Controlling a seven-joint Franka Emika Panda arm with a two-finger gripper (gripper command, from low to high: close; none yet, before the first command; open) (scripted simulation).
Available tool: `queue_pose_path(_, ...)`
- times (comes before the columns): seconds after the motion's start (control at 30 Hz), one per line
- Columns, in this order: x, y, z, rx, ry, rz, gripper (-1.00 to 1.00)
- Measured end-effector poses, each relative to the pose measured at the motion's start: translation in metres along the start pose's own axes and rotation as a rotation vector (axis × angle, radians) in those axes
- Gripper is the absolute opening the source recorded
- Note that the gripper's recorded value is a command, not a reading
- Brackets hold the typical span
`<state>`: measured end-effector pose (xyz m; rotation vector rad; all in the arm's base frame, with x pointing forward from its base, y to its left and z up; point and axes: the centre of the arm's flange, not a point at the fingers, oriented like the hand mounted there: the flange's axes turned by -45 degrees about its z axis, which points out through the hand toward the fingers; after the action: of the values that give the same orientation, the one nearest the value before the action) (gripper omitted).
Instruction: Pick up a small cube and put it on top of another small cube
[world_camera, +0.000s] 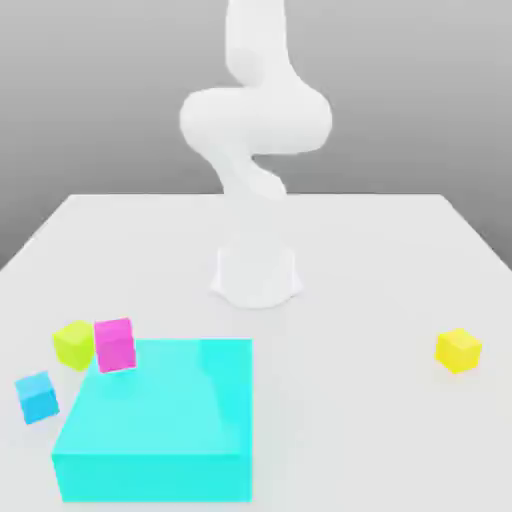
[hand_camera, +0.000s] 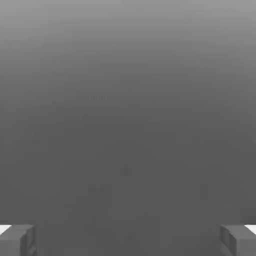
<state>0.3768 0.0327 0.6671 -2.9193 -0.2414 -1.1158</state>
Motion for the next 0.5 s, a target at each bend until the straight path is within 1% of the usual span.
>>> queue_pose_path(0.13,-0.019,-0.061,0.082,0.111,-0.104,-0.263,0.0)
queue_pose_path(0.23,-0.046,-0.112,0.134,0.192,-0.171,-0.459,0.0)
queue_pose_path(0.37,-0.098,-0.179,0.189,0.301,-0.25,-0.725,0.0)
queue_pose_path(0.5,-0.167,-0.241,0.229,0.41,-0.32,-0.997,0.0)
